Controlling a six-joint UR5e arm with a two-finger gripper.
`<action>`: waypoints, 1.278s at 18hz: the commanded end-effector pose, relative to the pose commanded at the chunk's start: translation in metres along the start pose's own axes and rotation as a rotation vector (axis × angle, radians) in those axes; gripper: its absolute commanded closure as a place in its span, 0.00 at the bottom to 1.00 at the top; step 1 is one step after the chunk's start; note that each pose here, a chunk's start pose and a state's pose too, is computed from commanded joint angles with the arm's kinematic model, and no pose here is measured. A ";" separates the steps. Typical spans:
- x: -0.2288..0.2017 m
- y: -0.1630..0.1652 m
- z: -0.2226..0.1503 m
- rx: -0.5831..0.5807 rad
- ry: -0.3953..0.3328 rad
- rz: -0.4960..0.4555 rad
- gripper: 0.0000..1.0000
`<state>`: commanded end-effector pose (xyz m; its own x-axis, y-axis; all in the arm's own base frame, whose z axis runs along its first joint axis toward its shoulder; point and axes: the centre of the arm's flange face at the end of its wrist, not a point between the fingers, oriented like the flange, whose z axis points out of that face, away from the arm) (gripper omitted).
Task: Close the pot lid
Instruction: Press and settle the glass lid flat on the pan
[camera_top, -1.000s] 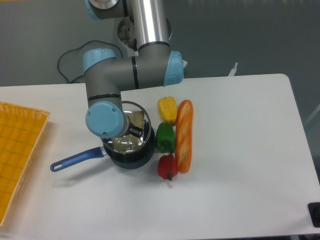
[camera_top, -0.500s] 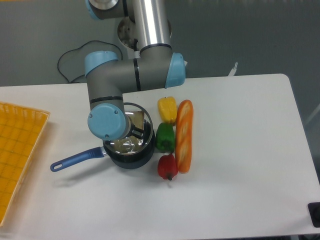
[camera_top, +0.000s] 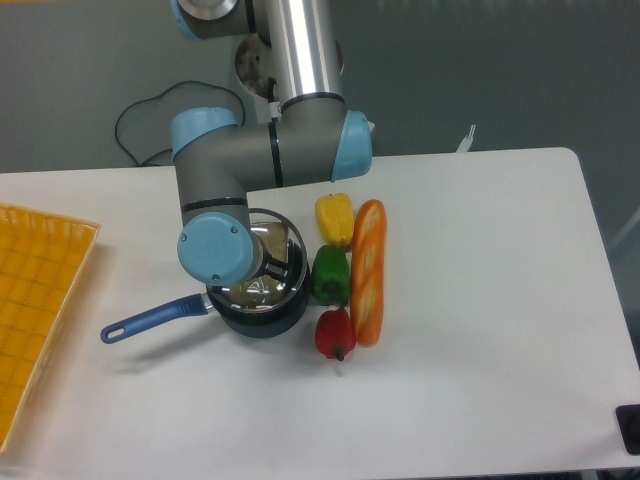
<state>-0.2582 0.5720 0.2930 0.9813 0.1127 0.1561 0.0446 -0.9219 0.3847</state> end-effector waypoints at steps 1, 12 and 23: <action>0.000 -0.001 0.001 -0.001 0.001 0.000 0.51; -0.002 -0.003 0.004 -0.006 0.002 -0.001 0.47; -0.002 -0.004 0.005 -0.006 0.002 -0.001 0.29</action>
<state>-0.2595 0.5735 0.2866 0.9809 0.1144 0.1573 0.0446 -0.9196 0.3904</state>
